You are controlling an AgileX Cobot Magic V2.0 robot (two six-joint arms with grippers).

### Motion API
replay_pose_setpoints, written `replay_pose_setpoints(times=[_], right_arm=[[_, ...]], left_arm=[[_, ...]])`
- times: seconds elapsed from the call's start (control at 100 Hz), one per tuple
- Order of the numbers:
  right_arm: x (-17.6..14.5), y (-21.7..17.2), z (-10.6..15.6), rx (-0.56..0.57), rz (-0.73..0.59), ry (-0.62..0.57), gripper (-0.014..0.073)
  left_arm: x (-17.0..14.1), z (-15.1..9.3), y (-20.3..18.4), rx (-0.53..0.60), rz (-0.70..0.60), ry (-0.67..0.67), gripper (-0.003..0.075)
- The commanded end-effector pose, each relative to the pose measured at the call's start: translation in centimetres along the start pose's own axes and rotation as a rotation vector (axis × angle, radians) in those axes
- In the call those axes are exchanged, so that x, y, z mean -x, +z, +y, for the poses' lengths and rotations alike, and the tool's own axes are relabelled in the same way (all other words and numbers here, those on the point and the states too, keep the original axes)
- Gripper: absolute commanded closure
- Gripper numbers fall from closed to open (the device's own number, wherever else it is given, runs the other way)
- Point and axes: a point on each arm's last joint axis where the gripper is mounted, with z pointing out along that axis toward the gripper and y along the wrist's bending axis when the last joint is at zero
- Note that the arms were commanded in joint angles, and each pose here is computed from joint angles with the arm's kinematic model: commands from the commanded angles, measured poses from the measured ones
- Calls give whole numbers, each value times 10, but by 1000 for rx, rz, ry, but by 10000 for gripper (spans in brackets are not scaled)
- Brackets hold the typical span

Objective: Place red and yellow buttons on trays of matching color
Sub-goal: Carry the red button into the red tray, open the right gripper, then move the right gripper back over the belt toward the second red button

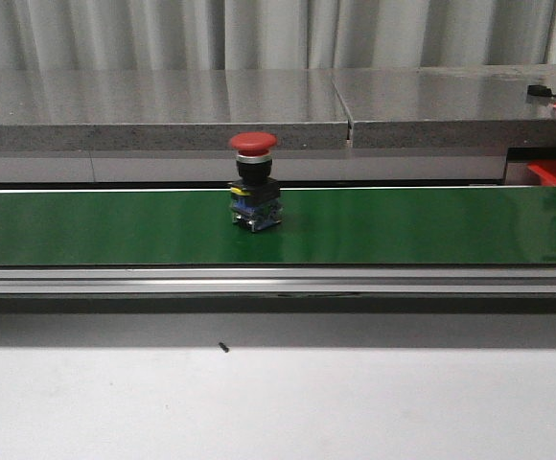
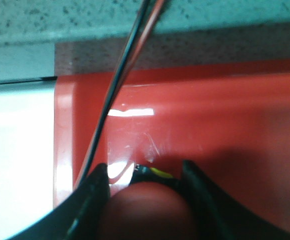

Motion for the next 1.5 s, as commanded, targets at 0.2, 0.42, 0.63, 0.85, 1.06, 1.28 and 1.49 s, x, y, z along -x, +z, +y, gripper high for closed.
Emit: replay_pose_setpoints(times=[0.2,0.42,0.63,0.85,1.06,1.28,1.49], right_arm=[[32,-55,7,-12,-165,-25,-45],[45,-84,13,-11,-209,-48,-40],[54,-126,22,-3,-235,-72,-40],[51,-172,38,26,-200,-108,-40],[44,-216,74,67,-229,-181,-39],[20,-256,108,106,-246,-238,-39],[-27,-281,121,116,-256,-249,-39]], left_arm=[[13,-1,-2,-11,-86,-14,741],[14,-1,-2,-11,-88,-14,741],[14,-1,-2,-11,-88,-14,741],[14,-1,-2,-11,-88,-14,741],[14,-1,-2,-11,-88,-14,741],[14,-1,-2,-11,-88,-14,741],[14,-1,-2,-11,-88,-14,741]])
